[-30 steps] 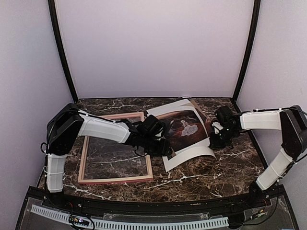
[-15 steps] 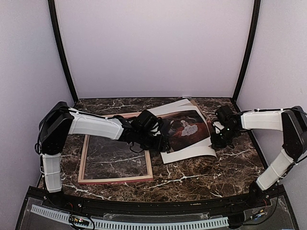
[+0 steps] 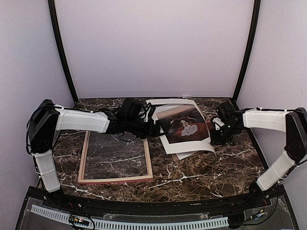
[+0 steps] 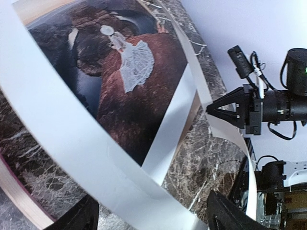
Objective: Put the photo into the frame
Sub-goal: Pick up the mat board from the photo, then pass from the right arm to the left
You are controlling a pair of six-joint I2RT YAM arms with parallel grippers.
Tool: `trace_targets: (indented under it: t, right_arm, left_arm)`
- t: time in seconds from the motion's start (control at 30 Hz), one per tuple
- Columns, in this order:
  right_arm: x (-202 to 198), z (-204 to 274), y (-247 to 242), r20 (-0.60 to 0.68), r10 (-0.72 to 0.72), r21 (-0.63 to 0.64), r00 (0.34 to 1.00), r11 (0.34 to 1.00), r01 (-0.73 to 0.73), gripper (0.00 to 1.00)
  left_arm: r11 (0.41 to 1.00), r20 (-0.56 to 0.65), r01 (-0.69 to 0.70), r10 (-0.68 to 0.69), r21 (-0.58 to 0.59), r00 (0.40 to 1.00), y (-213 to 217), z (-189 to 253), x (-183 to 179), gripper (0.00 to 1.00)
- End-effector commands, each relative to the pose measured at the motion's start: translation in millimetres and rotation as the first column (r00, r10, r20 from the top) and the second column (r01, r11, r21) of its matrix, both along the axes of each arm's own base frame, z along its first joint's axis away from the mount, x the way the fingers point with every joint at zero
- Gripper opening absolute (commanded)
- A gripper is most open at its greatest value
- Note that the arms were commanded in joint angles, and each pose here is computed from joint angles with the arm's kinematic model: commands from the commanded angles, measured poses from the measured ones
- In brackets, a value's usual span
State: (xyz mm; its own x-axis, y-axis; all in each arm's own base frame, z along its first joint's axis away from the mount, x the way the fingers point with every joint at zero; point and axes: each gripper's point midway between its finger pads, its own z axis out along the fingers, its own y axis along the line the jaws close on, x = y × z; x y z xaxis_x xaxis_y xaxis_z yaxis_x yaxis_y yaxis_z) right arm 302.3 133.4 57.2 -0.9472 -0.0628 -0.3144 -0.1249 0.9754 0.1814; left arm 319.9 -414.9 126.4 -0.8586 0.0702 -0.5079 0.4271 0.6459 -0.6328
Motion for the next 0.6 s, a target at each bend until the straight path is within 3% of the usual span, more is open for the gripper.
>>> trace_targets:
  t: [0.0,0.17,0.57]
  right_arm:
    - [4,14,8,0.055,-0.005,0.036,0.998,0.999,0.003,0.07]
    - [0,6,5,0.05,-0.013,0.019,0.999,1.0,0.012,0.07]
    - [-4,1,3,0.052,-0.013,-0.006,0.999,1.0,0.014,0.08]
  left_arm:
    - [0.974,-0.038,0.07,-0.08,-0.217,0.996,-20,32,-6,0.76]
    - [0.945,-0.067,0.057,-0.083,-0.321,0.994,-17,45,0,0.64]
    - [0.947,-0.085,0.041,-0.072,-0.32,0.994,-14,47,10,0.29]
